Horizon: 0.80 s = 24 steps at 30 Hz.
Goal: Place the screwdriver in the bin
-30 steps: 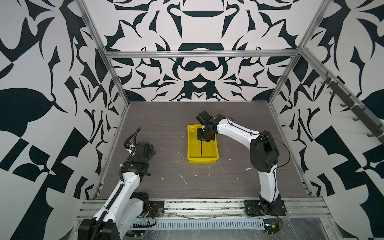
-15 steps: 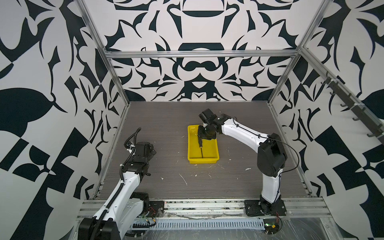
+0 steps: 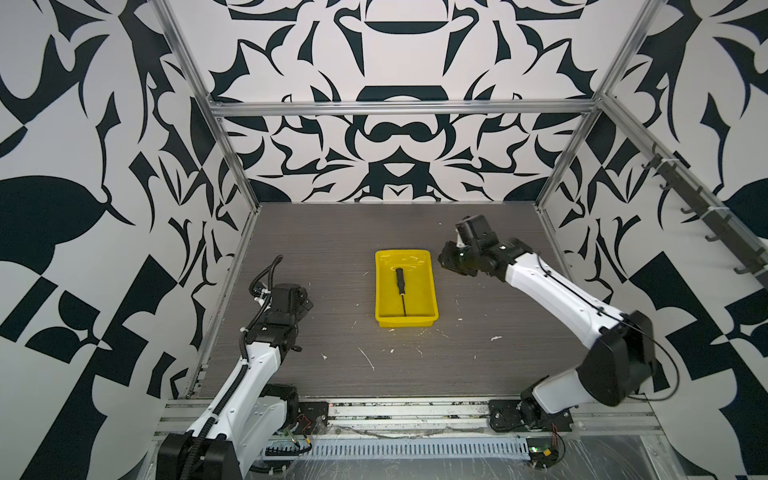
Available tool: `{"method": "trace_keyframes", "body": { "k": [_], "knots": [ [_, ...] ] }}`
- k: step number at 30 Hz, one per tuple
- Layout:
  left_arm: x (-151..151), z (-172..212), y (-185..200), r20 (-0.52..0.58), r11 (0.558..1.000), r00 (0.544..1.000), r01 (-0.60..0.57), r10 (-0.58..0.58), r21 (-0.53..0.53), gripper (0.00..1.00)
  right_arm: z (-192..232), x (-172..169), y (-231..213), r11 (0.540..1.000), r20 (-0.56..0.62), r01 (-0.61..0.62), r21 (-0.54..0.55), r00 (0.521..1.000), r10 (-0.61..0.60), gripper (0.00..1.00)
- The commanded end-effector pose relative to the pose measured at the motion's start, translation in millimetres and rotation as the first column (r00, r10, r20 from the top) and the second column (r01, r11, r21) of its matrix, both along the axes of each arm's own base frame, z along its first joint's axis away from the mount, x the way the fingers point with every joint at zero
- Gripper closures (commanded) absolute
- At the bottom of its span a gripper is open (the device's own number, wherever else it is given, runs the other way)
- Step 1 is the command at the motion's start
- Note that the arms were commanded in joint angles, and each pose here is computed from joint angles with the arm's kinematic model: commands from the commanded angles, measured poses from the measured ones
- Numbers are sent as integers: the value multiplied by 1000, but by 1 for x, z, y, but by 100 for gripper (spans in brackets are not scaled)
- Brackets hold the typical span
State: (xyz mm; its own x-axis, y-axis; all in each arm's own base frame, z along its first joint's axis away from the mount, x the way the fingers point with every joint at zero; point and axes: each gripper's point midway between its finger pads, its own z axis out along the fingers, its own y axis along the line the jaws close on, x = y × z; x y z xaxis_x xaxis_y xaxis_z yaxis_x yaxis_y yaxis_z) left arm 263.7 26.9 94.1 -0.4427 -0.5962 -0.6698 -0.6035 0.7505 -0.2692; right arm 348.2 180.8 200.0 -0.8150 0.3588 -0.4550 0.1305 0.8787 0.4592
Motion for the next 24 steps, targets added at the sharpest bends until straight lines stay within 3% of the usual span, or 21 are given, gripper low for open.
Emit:
{"method": "trace_keyframes", "body": {
  "k": [1, 5, 8, 10, 12, 19, 21, 24],
  "knots": [
    [7, 7, -4, 18, 1000, 1000, 16, -16, -17, 0, 29, -14, -33, 996, 154, 55, -72, 987, -44, 31],
    [7, 5, -8, 8, 999, 999, 31, -31, -30, 0, 34, -35, -96, 939, 318, 213, -271, 940, -121, 7],
    [8, 5, -9, 13, 999, 999, 37, -37, -32, 0, 44, -49, -128, 890, 451, 309, -335, 882, -137, 7],
    [8, 6, -8, 12, 999, 999, 35, -35, -29, 0, 53, -57, -136, 882, 538, 333, -333, 836, -112, 7],
    [7, 5, -7, 7, 999, 1000, 28, -28, -26, 0, 54, -63, -142, 882, 619, 354, -311, 780, -95, 7],
    [6, 7, -5, 25, 1000, 1000, 17, -16, -24, 0, 36, -76, -140, 897, 870, 387, -213, 493, -7, 1],
    [6, 7, -5, 25, 999, 999, 21, -20, -26, 0, 25, -76, -139, 887, 872, 389, -251, 488, 33, 1],
    [6, 6, -6, 21, 999, 1000, 22, -22, -27, 0, 3, -68, -142, 841, 795, 382, -383, 600, 90, 0]
  ]
}}
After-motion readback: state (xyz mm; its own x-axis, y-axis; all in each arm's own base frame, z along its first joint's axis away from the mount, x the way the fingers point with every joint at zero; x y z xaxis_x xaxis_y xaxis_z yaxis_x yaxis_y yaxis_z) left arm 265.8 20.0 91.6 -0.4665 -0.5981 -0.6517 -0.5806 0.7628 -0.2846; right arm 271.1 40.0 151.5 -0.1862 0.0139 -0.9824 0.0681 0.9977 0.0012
